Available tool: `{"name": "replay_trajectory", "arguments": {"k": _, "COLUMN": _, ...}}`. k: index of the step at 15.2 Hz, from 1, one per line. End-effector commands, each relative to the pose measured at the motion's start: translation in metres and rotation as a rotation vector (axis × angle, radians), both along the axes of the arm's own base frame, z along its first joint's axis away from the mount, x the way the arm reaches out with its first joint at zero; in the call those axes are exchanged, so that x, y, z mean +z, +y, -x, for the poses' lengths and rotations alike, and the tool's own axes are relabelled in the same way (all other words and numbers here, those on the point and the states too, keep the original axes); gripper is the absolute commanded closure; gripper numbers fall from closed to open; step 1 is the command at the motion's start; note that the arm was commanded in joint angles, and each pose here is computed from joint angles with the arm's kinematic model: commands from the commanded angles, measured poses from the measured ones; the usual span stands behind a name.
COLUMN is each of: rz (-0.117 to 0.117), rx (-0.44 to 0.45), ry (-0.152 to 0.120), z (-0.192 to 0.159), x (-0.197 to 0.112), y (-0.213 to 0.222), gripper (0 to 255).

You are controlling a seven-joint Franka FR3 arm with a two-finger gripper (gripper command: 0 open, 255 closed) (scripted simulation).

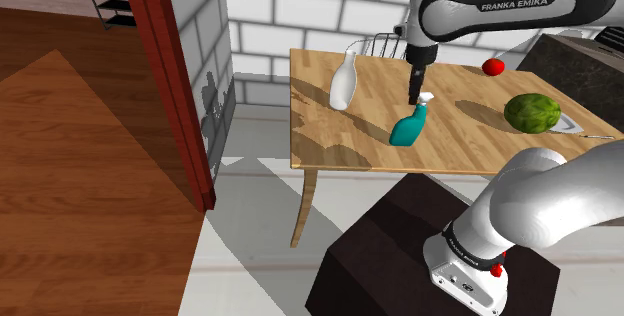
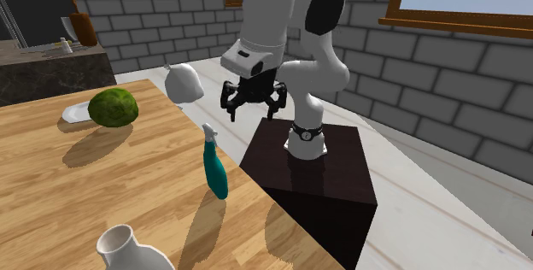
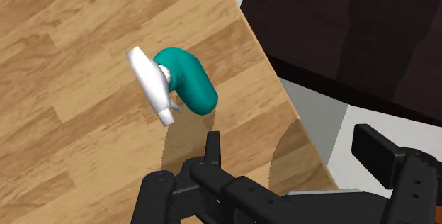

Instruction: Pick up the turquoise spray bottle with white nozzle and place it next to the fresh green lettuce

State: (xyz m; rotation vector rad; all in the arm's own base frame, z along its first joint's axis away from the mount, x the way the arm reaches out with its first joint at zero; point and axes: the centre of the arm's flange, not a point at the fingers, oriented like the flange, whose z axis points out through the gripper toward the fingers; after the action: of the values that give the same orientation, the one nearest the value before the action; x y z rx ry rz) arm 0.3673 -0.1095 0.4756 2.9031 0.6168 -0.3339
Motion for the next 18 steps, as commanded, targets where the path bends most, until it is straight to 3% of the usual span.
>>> {"name": "replay_trajectory", "arguments": {"k": 1, "rz": 0.015, "rx": 0.08, "ry": 0.047, "z": -0.007, "x": -0.028, "y": -0.009, "gripper": 0}}
{"name": "replay_trajectory", "arguments": {"k": 11, "rz": 0.087, "rx": 0.442, "ry": 0.268, "z": -0.046, "x": -0.142, "y": -0.061, "gripper": 0}}
{"name": "replay_trajectory", "arguments": {"k": 18, "rz": 0.087, "rx": 0.442, "ry": 0.268, "z": -0.035, "x": -0.174, "y": -0.075, "gripper": 0}}
